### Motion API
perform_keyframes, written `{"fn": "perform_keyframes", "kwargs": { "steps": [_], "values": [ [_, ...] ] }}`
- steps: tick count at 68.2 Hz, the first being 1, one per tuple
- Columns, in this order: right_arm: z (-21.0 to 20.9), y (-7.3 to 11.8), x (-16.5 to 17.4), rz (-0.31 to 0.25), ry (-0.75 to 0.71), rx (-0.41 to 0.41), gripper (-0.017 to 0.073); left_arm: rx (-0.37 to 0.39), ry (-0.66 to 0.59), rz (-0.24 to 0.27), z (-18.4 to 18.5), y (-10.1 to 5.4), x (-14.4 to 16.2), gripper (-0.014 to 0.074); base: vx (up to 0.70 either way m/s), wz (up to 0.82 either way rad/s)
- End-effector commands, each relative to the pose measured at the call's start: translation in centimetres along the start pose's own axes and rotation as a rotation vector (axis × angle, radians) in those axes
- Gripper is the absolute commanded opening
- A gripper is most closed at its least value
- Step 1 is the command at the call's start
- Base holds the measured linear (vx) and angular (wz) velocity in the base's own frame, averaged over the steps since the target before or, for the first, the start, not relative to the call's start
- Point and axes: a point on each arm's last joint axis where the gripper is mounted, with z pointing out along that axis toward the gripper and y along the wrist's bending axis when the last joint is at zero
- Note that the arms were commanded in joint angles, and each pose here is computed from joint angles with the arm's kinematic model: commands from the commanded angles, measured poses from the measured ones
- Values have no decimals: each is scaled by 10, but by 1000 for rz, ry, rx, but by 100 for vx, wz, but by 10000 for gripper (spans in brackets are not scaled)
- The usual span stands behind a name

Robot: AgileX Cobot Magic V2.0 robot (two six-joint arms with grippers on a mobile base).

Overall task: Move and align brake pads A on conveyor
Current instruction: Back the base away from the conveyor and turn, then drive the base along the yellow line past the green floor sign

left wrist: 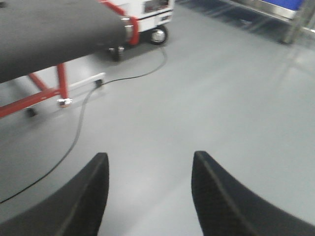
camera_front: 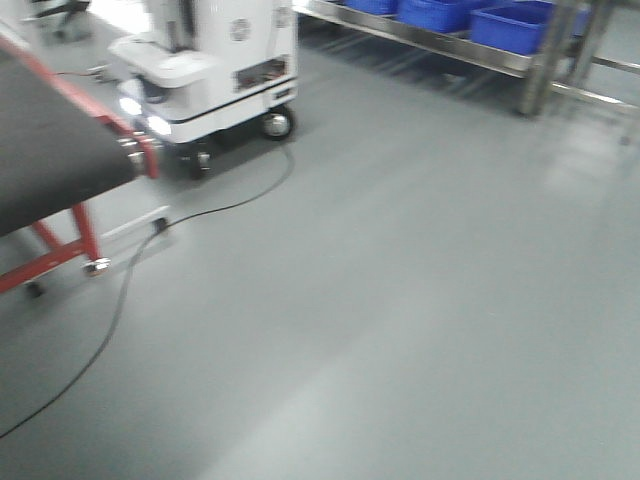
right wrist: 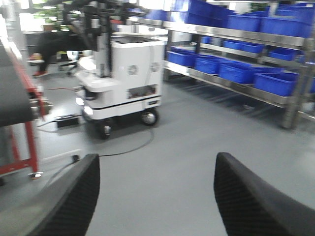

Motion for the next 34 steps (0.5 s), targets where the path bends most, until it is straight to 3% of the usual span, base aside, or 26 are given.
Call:
{"fn": "perform_keyframes", "kwargs": {
  "steps": [1, 34],
  "values": [
    [0, -1, -14, -5, -91, 7, 484, 18, -84, -5, -3, -2, -13, 377, -10, -79],
    [0, -1, -14, -5, -91, 7, 484, 18, -84, -5, -3, -2, -13, 377, -7, -79]
  ]
}}
